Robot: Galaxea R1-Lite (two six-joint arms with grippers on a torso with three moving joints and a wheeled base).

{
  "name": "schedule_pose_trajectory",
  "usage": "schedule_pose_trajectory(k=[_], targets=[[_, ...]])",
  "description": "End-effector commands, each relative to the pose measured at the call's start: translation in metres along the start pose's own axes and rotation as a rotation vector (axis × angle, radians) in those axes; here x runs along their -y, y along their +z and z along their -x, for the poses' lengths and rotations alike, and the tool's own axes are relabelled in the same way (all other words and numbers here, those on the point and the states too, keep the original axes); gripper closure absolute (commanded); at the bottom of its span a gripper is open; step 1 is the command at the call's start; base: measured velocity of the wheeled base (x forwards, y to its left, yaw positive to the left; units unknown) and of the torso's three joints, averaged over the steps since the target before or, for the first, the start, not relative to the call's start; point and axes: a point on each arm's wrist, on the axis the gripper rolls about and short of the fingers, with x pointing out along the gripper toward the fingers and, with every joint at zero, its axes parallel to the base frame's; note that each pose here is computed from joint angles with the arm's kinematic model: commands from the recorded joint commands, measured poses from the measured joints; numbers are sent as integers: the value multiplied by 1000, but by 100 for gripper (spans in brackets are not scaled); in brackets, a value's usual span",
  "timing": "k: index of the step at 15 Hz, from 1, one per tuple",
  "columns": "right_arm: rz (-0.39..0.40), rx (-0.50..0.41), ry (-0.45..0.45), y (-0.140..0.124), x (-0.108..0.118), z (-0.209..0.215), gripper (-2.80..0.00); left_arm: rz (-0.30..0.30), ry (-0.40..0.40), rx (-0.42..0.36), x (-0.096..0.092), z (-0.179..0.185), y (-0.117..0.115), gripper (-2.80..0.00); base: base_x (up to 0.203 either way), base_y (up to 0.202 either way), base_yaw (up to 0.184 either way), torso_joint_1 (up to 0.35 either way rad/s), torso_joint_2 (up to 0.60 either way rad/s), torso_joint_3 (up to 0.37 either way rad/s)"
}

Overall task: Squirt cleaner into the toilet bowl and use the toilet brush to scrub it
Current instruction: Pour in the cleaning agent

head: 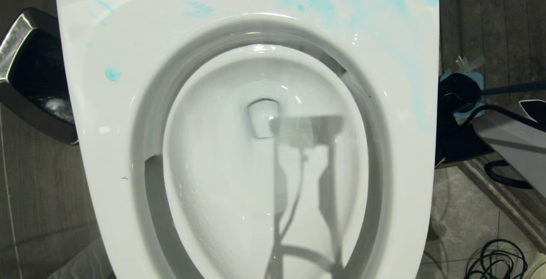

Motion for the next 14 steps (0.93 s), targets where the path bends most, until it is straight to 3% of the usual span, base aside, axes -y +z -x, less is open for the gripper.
schedule_pose_trajectory(k=[1, 4, 5, 6, 14], targets=[[2, 6, 1, 15, 4, 5, 0, 0, 0, 0, 0, 0, 0, 0, 0, 0, 0, 0, 0, 0], [3, -18, 8, 17, 4, 11, 0, 0, 0, 0, 0, 0, 0, 0, 0, 0, 0, 0, 0, 0], [3, -28, 11, 17, 4, 14, -182, 0, 0, 0, 0, 0, 0, 0, 0, 0, 0, 0, 0, 0], [2, -42, 17, 16, 3, 17, -280, 0, 0, -2, 0, 0, 0, 0, 0, 0, 0, 0, 0, 0], [7, -77, 21, 6, 4, 23, -280, 0, 0, 0, 0, 0, 0, 0, 0, 0, 0, 0, 0, 0]])
